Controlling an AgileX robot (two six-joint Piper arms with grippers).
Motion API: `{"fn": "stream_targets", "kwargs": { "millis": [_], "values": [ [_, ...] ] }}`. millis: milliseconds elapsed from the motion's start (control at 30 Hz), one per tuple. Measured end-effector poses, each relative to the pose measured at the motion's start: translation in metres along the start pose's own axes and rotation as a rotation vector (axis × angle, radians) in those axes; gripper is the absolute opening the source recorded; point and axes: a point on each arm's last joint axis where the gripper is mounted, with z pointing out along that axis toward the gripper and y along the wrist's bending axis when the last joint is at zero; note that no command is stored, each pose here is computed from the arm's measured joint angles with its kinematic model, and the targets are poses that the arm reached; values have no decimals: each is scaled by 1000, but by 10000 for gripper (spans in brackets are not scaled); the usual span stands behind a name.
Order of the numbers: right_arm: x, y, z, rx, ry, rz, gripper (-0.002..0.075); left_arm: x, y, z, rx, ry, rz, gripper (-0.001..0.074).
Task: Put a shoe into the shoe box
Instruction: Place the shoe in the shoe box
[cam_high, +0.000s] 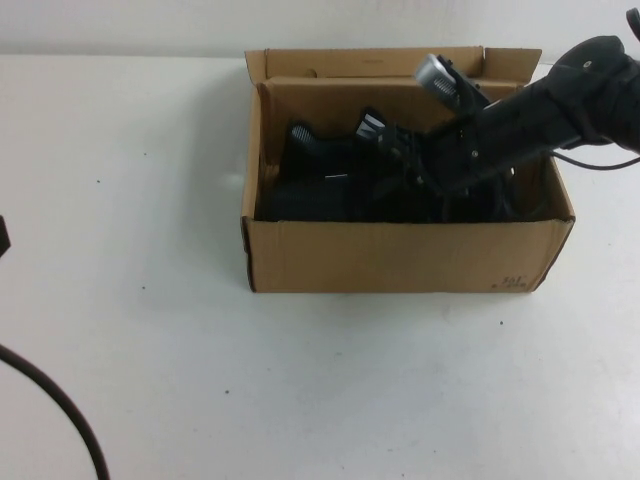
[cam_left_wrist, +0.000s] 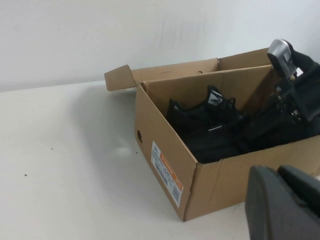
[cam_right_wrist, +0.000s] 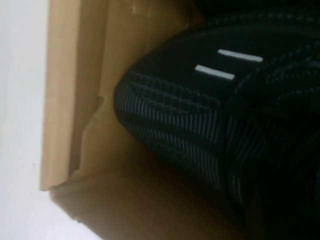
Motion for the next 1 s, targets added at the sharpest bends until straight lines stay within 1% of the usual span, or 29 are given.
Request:
{"fn": "stream_targets", "kwargs": {
  "millis": [133,200,300,367,433,500,600,800,867,1000],
  "values": [
    [0,-4,4,5,14,5,9,0,0,0,-1,-1,0,-1],
    [0,-4,5,5,16,6,55,0,0,0,-1,-1,0,-1],
    [0,-4,5,-6,16,14,208,0,0,0,-1,-1,0,-1],
    [-1,-2,5,-16,12,12,341,0,0,0,-1,-1,-2,-1],
    [-1,-2,4,-18,10,-4,428,0,0,0,2,4,0,-1],
    [-1,0,1,-7,6,-34,465,2,0,0,5,17,8,-1],
    [-1,4,-8,50,-1,-109,461,4,0,0,1,48,39,-1],
    [1,12,-33,185,-18,-255,432,13,4,-1,-33,147,154,-1],
    [2,17,-42,203,-32,-287,388,15,5,-1,-45,166,181,-1],
    [4,33,-61,205,-73,-327,216,16,7,-2,-63,180,211,-1]
  ]
}}
